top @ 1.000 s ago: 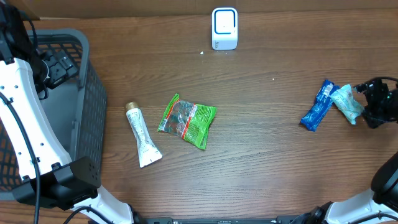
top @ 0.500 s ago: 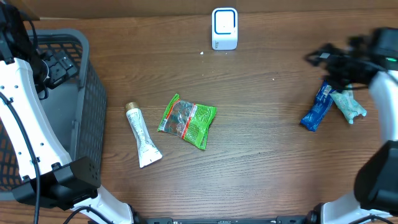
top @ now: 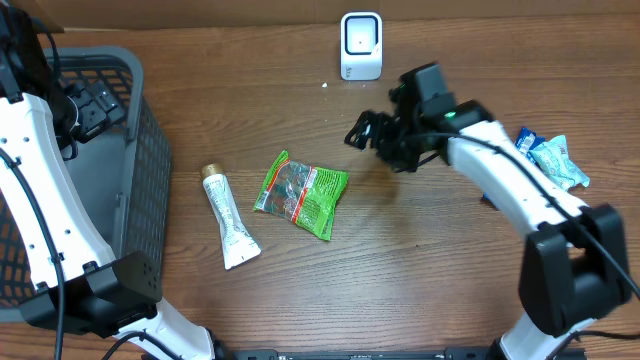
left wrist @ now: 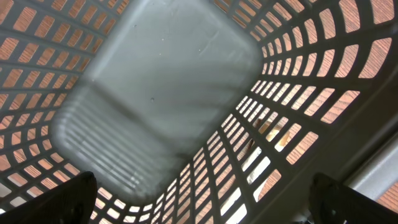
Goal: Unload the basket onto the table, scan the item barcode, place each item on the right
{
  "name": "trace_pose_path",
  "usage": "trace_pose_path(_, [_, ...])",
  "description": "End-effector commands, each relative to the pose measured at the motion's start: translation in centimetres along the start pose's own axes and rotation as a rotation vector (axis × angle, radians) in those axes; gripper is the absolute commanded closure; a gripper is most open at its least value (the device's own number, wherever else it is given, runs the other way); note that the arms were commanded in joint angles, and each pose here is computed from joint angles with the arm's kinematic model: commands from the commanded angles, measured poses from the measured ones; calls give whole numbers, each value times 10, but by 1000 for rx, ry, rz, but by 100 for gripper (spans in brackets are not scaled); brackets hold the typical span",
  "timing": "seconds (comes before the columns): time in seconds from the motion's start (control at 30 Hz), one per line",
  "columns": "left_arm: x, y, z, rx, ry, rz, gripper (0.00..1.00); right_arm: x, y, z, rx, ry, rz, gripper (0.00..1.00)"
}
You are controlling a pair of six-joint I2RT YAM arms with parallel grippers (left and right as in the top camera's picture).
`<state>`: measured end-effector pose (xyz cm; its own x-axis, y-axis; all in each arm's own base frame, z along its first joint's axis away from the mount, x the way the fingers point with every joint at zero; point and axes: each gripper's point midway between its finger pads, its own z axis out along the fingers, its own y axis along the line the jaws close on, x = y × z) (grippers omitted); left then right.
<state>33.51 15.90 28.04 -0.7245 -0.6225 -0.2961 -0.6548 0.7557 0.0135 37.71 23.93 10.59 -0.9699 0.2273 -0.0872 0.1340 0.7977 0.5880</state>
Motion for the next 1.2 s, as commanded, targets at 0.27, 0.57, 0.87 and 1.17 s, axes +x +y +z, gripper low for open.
trace_pose_path(0.27, [1, -2, -1, 3, 2, 25, 0, 57, 2, 92, 39, 138, 57, 16])
trace_pose_path(0.57, [1, -2, -1, 4, 1, 25, 0, 79, 18, 129, -9, 175, 0, 25])
trace_pose_path(0.87, [1, -3, -1, 4, 1, 25, 1, 94, 7, 152, 54, 171, -17, 80])
trace_pose_path(1.17, [1, -3, -1, 4, 1, 25, 0, 69, 32, 107, -180, 256, -171, 96])
